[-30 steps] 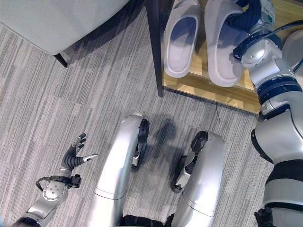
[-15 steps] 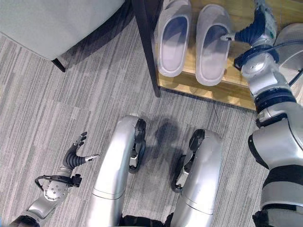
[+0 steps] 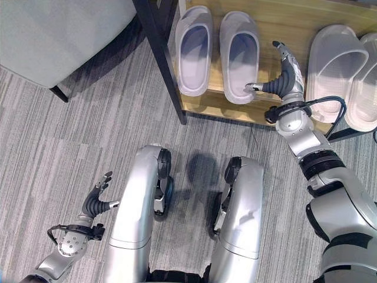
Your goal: Arrange the slippers neatly on the shoe rack.
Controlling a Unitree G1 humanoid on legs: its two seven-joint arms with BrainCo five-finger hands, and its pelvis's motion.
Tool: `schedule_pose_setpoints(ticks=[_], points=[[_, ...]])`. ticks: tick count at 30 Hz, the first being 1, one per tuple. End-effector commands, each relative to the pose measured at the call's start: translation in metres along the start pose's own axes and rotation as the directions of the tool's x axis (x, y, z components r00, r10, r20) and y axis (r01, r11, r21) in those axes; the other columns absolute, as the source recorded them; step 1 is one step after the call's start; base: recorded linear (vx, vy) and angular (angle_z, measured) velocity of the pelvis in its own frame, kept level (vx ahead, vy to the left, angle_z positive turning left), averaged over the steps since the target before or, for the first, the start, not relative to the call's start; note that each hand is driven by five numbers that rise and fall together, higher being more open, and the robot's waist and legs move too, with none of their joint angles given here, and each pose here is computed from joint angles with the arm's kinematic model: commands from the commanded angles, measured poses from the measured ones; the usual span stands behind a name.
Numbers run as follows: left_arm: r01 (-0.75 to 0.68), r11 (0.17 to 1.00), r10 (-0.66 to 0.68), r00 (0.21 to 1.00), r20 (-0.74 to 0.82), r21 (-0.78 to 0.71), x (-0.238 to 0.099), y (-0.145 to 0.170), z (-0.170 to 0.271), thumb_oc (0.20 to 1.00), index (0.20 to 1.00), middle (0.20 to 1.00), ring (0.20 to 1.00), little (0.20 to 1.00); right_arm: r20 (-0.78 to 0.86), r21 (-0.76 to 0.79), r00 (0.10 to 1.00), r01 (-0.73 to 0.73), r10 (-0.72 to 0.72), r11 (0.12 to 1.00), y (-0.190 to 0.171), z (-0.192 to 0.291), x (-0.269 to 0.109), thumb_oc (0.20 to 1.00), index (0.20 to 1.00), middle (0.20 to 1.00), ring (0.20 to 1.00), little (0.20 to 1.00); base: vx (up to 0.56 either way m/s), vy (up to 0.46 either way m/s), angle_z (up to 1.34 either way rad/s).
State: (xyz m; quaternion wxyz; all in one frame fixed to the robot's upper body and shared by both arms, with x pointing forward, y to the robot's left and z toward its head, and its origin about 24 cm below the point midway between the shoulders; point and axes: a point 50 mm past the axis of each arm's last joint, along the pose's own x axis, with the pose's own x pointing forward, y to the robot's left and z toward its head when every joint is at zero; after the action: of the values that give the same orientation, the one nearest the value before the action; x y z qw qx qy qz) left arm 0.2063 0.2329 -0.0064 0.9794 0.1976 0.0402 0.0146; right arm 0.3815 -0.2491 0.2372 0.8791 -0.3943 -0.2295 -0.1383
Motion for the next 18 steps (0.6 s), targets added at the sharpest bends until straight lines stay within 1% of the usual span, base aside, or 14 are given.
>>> schedule_pose_setpoints(ticks=[1,2,6,7,9,10,13,15,18], points=[[0.029,0.999,-0.030,0.997,0.065,0.027,-0.004,-0.004,0.011,1.000,1.000,1.000,1.000,1.000,0.163,0.034,0.985,0.048,-0.053,0.998,-0.010,0.044,0.021,1.000,1.000,1.000,1.000,1.000,-0.03,-0.016,-0.02],[0.027,0.999,-0.028,0.997,0.065,0.028,-0.004,-0.004,0.011,1.000,1.000,1.000,1.000,1.000,0.165,0.041,0.985,0.044,-0.050,0.998,-0.007,0.045,0.020,1.000,1.000,1.000,1.000,1.000,-0.05,-0.015,-0.01],[-0.003,0.999,-0.001,0.997,0.071,0.052,-0.001,-0.004,0.010,1.000,1.000,1.000,1.000,1.000,0.179,0.147,0.983,0.018,-0.044,0.989,0.015,0.054,0.013,1.000,1.000,1.000,1.000,1.000,-0.02,-0.002,0.00],[-0.004,0.999,0.000,0.997,0.071,0.053,-0.001,-0.004,0.010,1.000,1.000,1.000,1.000,1.000,0.179,0.147,0.983,0.018,-0.045,0.989,0.015,0.054,0.013,1.000,1.000,1.000,1.000,1.000,0.00,0.000,0.00],[-0.027,0.998,0.023,0.997,0.074,0.057,0.001,-0.005,0.010,1.000,1.000,1.000,1.000,1.000,0.201,0.210,0.977,0.031,-0.074,0.977,0.024,0.063,0.007,1.000,1.000,1.000,1.000,1.000,-0.03,0.018,0.01],[-0.027,0.998,0.023,0.997,0.074,0.058,0.001,-0.005,0.010,1.000,1.000,1.000,1.000,1.000,0.200,0.210,0.977,0.031,-0.074,0.977,0.025,0.063,0.007,1.000,1.000,1.000,1.000,1.000,0.00,0.000,0.00],[-0.044,0.997,0.038,0.996,0.085,0.067,0.006,-0.006,0.012,1.000,1.000,1.000,1.000,1.000,0.171,0.296,0.980,0.046,-0.100,0.954,0.036,0.067,0.004,1.000,1.000,1.000,1.000,1.000,-0.01,0.011,-0.01],[-0.051,0.996,0.045,0.995,0.085,0.069,0.007,-0.007,0.012,1.000,1.000,1.000,1.000,1.000,0.164,0.311,0.980,0.053,-0.108,0.949,0.040,0.069,0.003,1.000,1.000,1.000,1.000,1.000,0.00,0.000,0.00],[-0.064,0.995,0.057,0.995,0.086,0.079,0.007,-0.008,0.010,1.000,1.000,1.000,1.000,1.000,0.151,0.311,0.974,0.115,-0.168,0.943,0.038,0.068,0.003,1.000,1.000,1.000,1.000,1.000,0.00,0.000,0.00]])
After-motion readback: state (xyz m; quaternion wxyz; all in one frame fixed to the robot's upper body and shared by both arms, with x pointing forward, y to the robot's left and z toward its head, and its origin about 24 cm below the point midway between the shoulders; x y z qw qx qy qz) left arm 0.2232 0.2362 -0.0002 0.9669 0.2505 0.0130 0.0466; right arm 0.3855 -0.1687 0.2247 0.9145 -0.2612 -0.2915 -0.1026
